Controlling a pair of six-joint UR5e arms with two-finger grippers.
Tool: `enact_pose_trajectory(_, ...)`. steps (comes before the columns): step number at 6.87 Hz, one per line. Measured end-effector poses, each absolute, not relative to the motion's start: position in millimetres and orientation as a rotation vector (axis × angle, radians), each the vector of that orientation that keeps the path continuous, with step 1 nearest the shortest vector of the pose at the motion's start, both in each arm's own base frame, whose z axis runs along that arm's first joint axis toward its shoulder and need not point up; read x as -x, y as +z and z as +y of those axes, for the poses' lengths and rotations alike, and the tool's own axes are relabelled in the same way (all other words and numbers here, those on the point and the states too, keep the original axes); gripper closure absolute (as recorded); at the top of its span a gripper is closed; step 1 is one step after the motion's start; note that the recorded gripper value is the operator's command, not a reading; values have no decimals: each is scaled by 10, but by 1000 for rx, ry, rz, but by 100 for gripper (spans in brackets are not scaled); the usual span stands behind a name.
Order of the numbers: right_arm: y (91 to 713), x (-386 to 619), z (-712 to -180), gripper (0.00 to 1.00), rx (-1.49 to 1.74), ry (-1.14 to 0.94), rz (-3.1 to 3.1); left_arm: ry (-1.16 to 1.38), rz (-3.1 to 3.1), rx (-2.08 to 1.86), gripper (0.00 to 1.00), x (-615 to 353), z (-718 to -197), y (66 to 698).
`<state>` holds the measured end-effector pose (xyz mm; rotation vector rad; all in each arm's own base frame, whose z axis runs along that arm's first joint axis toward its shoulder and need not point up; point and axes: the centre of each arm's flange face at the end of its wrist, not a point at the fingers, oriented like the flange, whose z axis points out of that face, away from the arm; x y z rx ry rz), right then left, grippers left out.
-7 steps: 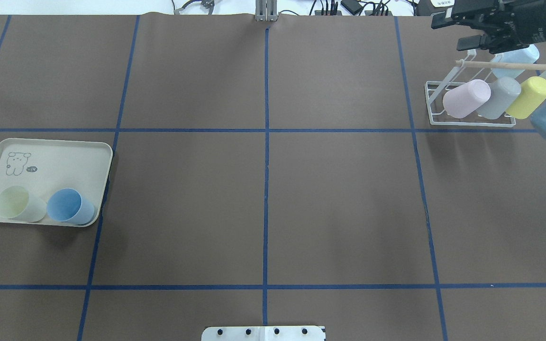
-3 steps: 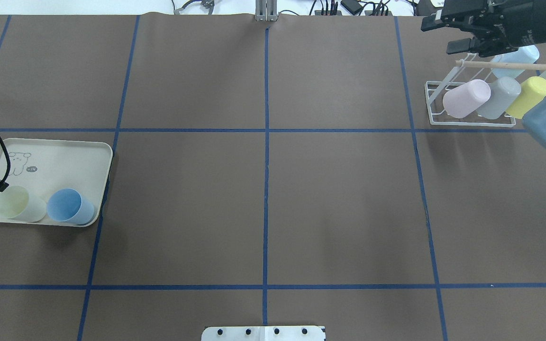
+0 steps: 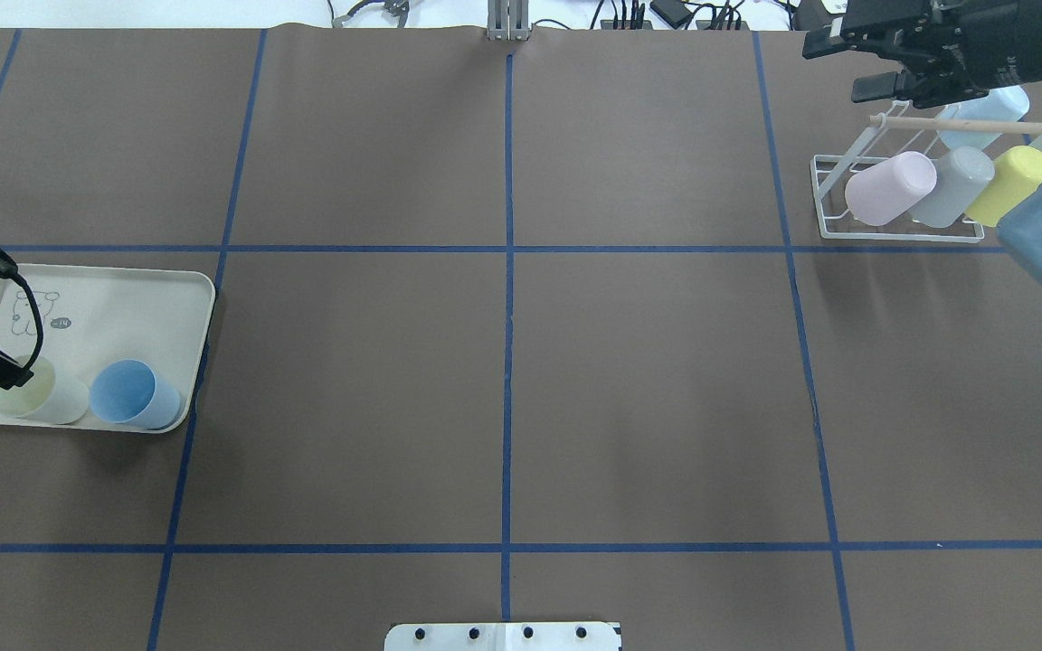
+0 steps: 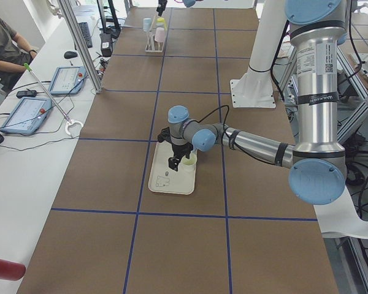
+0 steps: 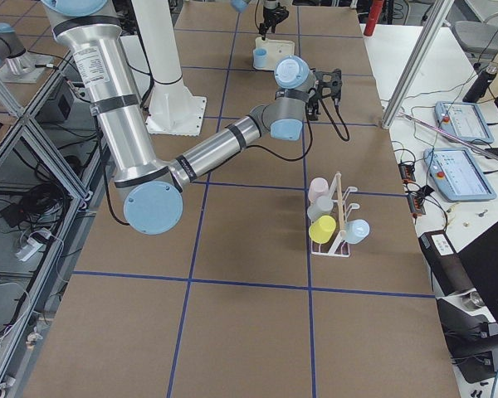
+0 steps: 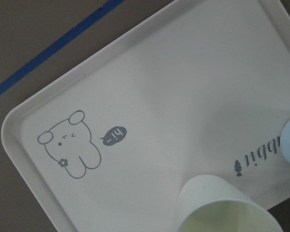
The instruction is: Transfer IKEA cup to right arm and place on rack
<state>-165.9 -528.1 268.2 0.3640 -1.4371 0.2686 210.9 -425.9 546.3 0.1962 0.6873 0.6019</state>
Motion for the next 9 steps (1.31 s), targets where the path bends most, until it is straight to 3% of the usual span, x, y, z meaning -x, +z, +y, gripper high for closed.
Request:
enact_pose_trajectory(1,2677,1658,-5279,0,-365,268,-1438,605,690,-186,31,-2132,-4256,5507)
enact_pose_trajectory(2,2674,1658,-5278,0,-365,268,-1438,609,692,-180,44,-2151,-4249,5527)
enact_pose_trajectory(3,2672,1657,-5278,0,-365,268,-1438,614,697,-175,63,-2174,-4237,5530)
enact_pose_trajectory(4,2670,1657,-5276,0,-366,267,-1439,618,705,-171,93,-2188,-4227,5527)
enact_pose_trajectory(5,2667,1656,-5274,0,-366,267,-1439,620,710,-170,100,-2193,-4221,5519)
enact_pose_trajectory(9,2641,1660,-5283,0,-369,265,-1442,585,723,-186,100,-1965,-4145,5352)
